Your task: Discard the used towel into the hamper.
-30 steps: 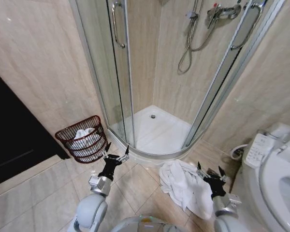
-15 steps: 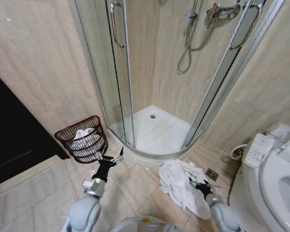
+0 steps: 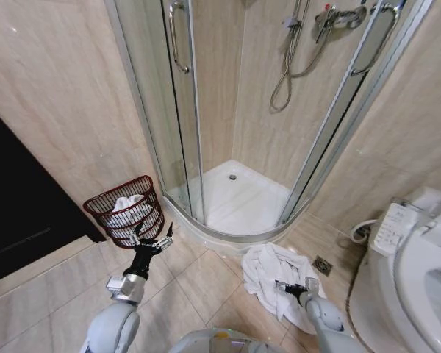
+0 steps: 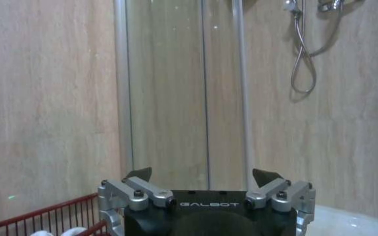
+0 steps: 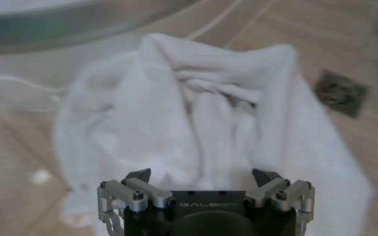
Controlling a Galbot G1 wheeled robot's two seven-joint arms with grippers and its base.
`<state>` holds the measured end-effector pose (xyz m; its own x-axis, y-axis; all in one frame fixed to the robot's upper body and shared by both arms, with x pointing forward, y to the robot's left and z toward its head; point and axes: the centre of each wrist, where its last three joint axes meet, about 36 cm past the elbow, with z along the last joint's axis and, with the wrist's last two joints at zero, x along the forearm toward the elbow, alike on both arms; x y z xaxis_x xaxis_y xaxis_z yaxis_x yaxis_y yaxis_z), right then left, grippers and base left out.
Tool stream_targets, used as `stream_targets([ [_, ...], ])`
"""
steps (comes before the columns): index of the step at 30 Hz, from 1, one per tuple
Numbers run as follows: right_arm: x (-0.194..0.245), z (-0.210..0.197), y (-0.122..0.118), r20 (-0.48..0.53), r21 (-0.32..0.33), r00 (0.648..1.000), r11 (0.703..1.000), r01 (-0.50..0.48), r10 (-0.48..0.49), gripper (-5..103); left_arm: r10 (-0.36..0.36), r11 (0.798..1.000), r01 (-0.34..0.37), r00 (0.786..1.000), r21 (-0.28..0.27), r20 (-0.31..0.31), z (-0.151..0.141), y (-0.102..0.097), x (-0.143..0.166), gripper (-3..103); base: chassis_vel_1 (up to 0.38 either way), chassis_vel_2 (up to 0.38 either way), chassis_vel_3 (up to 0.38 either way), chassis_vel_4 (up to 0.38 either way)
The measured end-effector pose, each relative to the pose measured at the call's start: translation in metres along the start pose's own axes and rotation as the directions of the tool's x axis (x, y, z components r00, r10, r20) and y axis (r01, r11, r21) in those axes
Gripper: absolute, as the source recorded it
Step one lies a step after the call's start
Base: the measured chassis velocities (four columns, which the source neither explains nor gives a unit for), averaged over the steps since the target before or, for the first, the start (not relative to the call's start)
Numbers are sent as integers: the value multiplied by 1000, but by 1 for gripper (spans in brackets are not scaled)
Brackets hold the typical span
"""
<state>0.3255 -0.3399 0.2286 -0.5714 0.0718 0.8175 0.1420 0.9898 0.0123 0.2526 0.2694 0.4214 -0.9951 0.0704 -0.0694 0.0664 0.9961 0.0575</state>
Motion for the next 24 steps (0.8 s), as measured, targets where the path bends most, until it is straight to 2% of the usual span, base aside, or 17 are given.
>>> stream_targets([
  [6, -11, 5, -1, -31, 12, 999, 999, -42, 42, 100, 54, 999, -54, 999, -1, -4, 3, -1, -8, 100, 0, 0, 0, 0],
  [15, -48, -8, -16, -30, 31, 998, 998, -57, 58, 100, 73, 997, -73, 997, 5, -12, 4, -6, -12, 100, 0, 0, 0, 0],
  [24, -78, -23, -8, -27, 30, 1000, 1000, 8, -8, 100, 80, 997, -80, 997, -2, -17, 0, -6, -14, 100, 0, 0, 0, 0],
])
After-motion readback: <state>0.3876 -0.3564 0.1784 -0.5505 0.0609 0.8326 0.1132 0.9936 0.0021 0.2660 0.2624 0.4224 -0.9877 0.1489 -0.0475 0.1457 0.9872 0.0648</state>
